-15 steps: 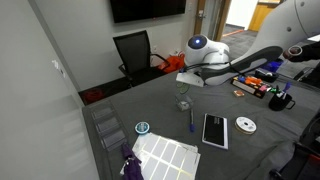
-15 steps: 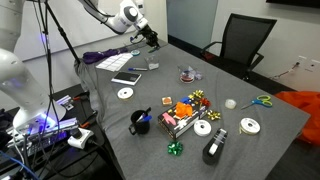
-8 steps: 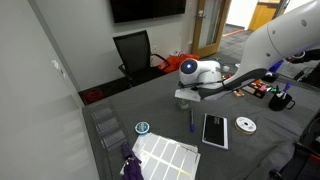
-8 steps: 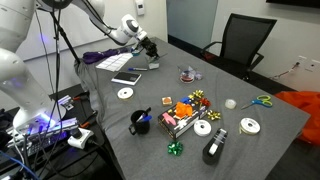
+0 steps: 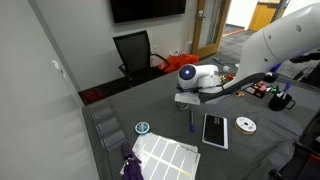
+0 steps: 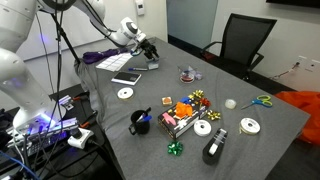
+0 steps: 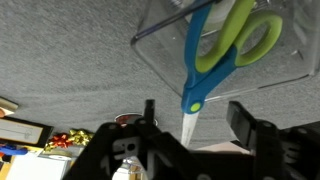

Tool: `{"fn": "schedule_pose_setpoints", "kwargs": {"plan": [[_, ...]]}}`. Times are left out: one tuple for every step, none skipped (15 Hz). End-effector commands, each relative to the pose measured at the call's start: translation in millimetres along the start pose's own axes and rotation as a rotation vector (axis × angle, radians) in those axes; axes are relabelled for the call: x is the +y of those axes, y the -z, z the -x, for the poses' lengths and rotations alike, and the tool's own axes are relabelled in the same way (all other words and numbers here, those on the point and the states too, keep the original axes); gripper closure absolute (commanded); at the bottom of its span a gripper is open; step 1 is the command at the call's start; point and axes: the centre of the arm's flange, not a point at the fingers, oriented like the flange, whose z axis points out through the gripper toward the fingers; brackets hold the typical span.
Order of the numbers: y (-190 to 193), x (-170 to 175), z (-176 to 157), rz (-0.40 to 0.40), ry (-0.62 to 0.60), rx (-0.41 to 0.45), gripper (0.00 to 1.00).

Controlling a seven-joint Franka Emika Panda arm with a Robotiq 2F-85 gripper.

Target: Put the scissors on the table

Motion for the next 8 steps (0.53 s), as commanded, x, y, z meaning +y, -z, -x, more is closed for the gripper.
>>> {"fn": "schedule_pose_setpoints", "kwargs": {"plan": [[8,5,4,-0.023,0.021,0.011,0.01],[12,7,4,-0.035,0.030,0.006,0.00],[17,8,4,-0.047,0.041,-0.004,0.00],[24,11,4,-0.060,0.050,-0.019,0.00],[30,12,5,-0.076,0.056,-0.040,0.00],[36,14,5,-0.091,0.064,-0.066,0.00],[44,18,5,-0.107,0.076,-0.099,0.00],[49,21,7,-0.120,0.088,-0.127,0.00]]}}
